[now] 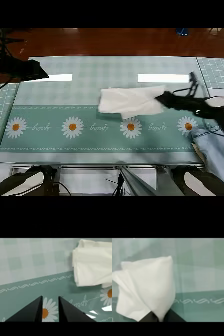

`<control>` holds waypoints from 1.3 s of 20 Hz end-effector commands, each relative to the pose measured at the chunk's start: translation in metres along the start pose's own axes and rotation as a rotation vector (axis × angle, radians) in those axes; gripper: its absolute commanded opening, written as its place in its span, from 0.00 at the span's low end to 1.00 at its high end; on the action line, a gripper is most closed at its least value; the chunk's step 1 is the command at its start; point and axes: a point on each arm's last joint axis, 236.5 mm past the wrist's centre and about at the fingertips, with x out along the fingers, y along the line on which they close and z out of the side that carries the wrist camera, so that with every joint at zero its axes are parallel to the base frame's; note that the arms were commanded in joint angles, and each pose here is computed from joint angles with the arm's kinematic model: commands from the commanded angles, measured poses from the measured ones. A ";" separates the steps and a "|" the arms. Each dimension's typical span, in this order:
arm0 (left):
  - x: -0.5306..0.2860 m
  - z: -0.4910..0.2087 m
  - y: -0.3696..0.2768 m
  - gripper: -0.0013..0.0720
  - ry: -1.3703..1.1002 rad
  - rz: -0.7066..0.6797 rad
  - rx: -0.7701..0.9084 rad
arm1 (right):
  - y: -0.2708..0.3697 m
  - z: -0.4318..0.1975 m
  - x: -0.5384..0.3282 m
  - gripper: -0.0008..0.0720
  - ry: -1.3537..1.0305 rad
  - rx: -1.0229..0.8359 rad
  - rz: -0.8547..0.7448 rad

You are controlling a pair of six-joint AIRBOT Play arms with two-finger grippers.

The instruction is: Fold the shirts.

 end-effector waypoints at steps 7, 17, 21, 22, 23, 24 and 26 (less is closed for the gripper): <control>0.037 0.015 0.029 0.38 0.005 0.038 0.023 | -0.038 0.045 -0.254 0.06 -0.224 -0.018 -0.548; 0.104 0.036 0.071 0.38 -0.009 0.073 -0.040 | -0.132 -0.075 -0.417 0.06 0.029 0.332 -1.378; 0.121 0.042 0.083 0.38 -0.024 0.086 -0.007 | -0.129 -0.099 -0.439 0.06 0.120 0.386 -1.469; 0.124 0.044 0.085 0.38 -0.032 0.090 -0.005 | -0.129 -0.102 -0.447 0.06 0.124 0.398 -1.503; 0.126 0.046 0.087 0.38 -0.038 0.093 -0.006 | -0.129 -0.103 -0.455 0.06 0.126 0.407 -1.540; 0.127 0.047 0.088 0.38 -0.042 0.095 -0.006 | -0.128 -0.106 -0.462 0.06 0.131 0.420 -1.572; 0.127 0.051 0.089 0.37 -0.058 0.100 -0.006 | -0.127 -0.109 -0.466 0.06 0.140 0.430 -1.587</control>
